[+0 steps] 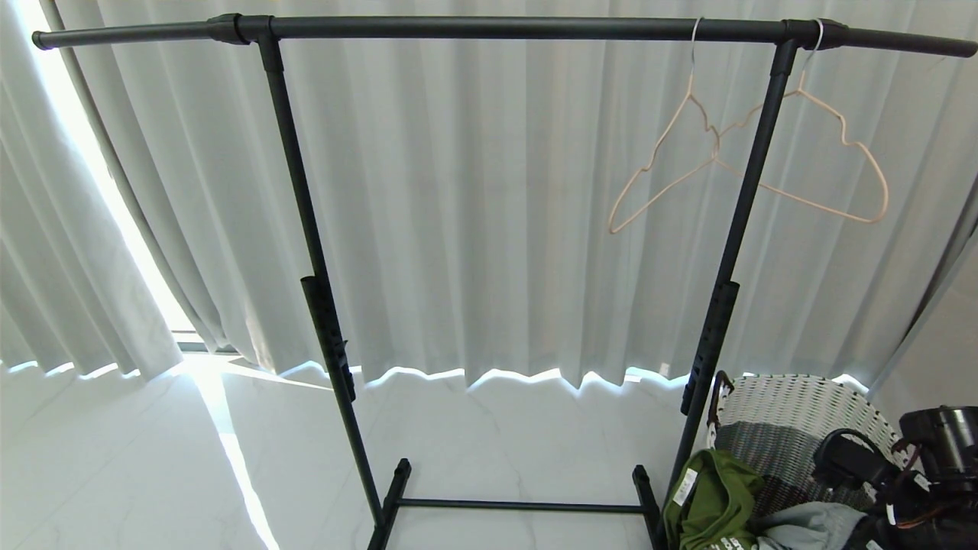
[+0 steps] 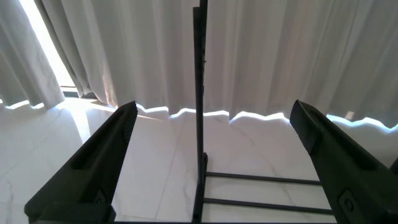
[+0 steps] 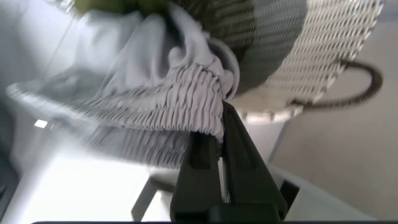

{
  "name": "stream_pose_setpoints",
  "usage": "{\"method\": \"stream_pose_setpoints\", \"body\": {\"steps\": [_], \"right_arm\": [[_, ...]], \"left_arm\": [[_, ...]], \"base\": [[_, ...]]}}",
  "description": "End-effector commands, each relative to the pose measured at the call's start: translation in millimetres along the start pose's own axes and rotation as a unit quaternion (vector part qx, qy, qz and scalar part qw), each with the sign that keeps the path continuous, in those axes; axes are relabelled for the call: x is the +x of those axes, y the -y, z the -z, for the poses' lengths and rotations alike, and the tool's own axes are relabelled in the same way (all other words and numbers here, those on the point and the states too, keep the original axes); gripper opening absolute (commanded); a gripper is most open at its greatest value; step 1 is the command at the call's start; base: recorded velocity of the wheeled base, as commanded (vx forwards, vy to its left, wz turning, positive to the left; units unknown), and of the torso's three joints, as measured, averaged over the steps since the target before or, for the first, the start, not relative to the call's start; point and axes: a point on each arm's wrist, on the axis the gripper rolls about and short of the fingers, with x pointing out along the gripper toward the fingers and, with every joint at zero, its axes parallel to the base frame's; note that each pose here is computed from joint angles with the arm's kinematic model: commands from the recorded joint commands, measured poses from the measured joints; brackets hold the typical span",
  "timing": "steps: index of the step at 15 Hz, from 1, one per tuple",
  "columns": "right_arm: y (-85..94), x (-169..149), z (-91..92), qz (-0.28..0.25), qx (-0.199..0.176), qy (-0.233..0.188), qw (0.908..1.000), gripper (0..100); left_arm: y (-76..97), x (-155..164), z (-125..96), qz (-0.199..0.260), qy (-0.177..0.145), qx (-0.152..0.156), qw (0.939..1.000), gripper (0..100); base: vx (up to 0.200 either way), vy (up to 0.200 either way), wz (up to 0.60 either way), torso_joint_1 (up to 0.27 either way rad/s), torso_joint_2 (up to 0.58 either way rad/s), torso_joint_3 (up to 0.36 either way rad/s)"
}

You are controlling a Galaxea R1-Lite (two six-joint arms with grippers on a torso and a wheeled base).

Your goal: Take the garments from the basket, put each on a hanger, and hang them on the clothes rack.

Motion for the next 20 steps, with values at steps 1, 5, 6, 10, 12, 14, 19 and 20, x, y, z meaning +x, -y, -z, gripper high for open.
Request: {"method": "stream_pose_setpoints", "body": {"steps": [1,5,6,10,12,14,19,20], "right_arm": [[16.2,-50.9,-4.7,0.044,0.017,0.042,0.998,0],[34.4,-155.3,-6.9,0.066,0.039,0.061,0.9952,0],[35.4,-176.4,-5.6,0.071,0.046,0.067,0.9942,0],[29.0,-228.9,7.7,0.101,0.052,0.105,0.988,0],[26.4,-236.4,11.4,0.11,0.053,0.118,0.9855,0],[24.7,-239.4,13.6,0.114,0.053,0.124,0.9843,0],[21.9,-243.9,15.6,0.115,0.047,0.138,0.9826,0],[20.5,-244.8,16.0,0.112,0.041,0.144,0.9824,0]], "left_arm": [[0.0,0.0,-0.1,0.0,0.0,0.0,1.0,100],[0.0,0.0,-0.1,0.0,0.0,0.0,1.0,100],[0.0,0.0,-0.1,0.0,0.0,0.0,1.0,100],[0.0,0.0,-0.1,0.0,0.0,0.001,1.0,100],[0.0,0.0,-0.1,-0.001,0.0,0.001,1.0,100],[0.0,0.0,-0.1,-0.001,0.0,0.002,1.0,100],[0.0,0.0,-0.1,0.0,0.0,0.003,1.0,100],[0.0,0.0,-0.1,0.0,0.0,0.003,1.0,100]], "base": [[0.0,0.0,0.0,0.0,0.0,0.0],[0.0,0.0,0.0,0.0,0.0,0.0],[0.0,0.0,0.0,0.0,0.0,0.0],[0.0,0.0,0.0,0.0,0.0,0.0],[0.0,0.0,0.0,0.0,0.0,0.0],[-0.2,0.0,0.0,0.005,0.0,0.0],[-0.2,0.0,0.0,0.0,0.0,0.002],[-0.2,0.0,0.0,0.002,0.0,0.002]]}}
